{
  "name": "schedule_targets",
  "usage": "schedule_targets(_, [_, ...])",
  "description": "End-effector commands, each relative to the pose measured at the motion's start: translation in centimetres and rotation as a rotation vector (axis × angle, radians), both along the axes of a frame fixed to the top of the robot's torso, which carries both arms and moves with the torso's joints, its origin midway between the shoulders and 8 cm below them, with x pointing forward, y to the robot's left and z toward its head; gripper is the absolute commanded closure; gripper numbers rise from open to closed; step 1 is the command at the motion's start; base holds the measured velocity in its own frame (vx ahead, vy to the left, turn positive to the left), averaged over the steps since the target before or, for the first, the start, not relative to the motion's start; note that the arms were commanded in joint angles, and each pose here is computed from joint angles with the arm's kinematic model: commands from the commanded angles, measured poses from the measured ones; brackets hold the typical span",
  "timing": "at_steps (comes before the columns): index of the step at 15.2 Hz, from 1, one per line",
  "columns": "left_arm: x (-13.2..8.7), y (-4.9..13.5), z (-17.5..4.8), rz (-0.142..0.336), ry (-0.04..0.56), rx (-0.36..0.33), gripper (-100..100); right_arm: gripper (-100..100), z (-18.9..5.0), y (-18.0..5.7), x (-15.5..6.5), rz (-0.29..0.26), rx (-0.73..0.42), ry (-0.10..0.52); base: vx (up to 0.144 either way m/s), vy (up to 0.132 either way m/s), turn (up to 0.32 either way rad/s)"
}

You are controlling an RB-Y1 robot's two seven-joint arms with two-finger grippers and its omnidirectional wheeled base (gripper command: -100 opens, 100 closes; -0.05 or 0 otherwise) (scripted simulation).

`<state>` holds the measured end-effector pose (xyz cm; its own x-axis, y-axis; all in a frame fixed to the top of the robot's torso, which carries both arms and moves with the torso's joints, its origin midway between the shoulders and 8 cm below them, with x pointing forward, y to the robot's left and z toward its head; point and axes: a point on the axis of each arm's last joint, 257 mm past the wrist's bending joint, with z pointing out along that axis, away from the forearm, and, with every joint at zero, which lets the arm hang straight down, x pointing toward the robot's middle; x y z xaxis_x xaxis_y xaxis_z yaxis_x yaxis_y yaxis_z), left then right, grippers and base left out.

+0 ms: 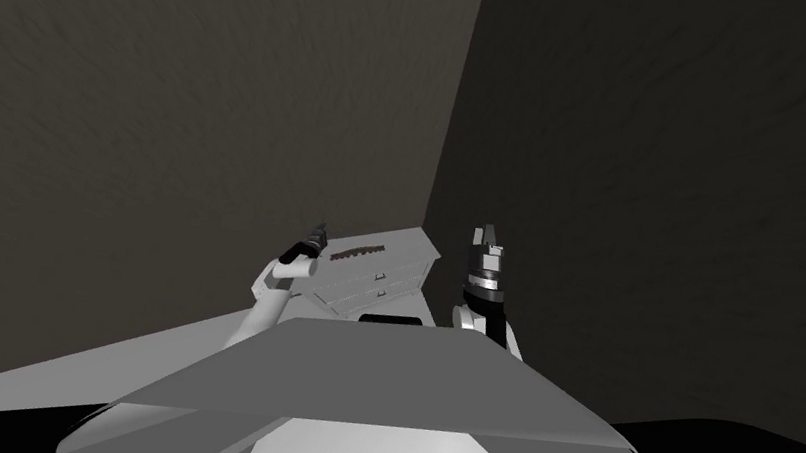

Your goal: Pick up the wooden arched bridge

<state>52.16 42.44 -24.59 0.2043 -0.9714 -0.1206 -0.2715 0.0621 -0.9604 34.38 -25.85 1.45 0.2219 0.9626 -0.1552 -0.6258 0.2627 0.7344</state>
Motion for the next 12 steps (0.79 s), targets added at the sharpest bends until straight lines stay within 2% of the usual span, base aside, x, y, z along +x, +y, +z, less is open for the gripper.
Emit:
schedule_targets(1, [0.3,0.9,-1.6,0.027,0.052,-0.038,-100,0,0.0,0.0,0.0,0.000,0.000,0.000,0.019,-0.047,-0.011])
schedule_targets(3, [0.1,0.9,-2.1,0.030,0.072,-0.042,-100,0,0.0,0.0,0.0,0.000,0.000,0.000,0.023,-0.043,-0.009])
schedule_targets(4, [0.3,1.5,-3.2,0.052,0.108,-0.074,-100,0,0.0,0.0,0.0,0.000,0.000,0.000,0.026,-0.046,-0.012])
schedule_targets(6, [0.5,1.9,-4.0,0.070,0.141,-0.107,-100,0,0.0,0.0,0.0,0.000,0.000,0.000,0.031,-0.051,-0.011])
schedule_targets(7, [0.0,2.0,-5.1,0.077,0.174,-0.114,-100,0,0.0,0.0,0.0,0.000,0.000,0.000,0.040,-0.056,-0.014])
schedule_targets(8, [0.0,2.0,-5.2,0.078,0.178,-0.115,-100,0,0.0,0.0,0.0,0.000,0.000,0.000,0.029,-0.040,-0.003])
schedule_targets(9, [0.1,2.3,-6.3,0.097,0.214,-0.149,-100,0,0.0,0.0,0.0,0.000,0.000,0.000,0.024,-0.047,-0.012])
schedule_targets(11, [-0.1,2.3,-6.6,0.099,0.229,-0.152,-100,0,0.0,0.0,0.0,0.000,0.000,0.000,0.020,-0.041,-0.006])
schedule_targets(12, [-0.2,2.5,-7.7,0.117,0.264,-0.187,-100,0,0.0,0.0,0.0,0.000,0.000,0.000,0.020,-0.033,-0.013])
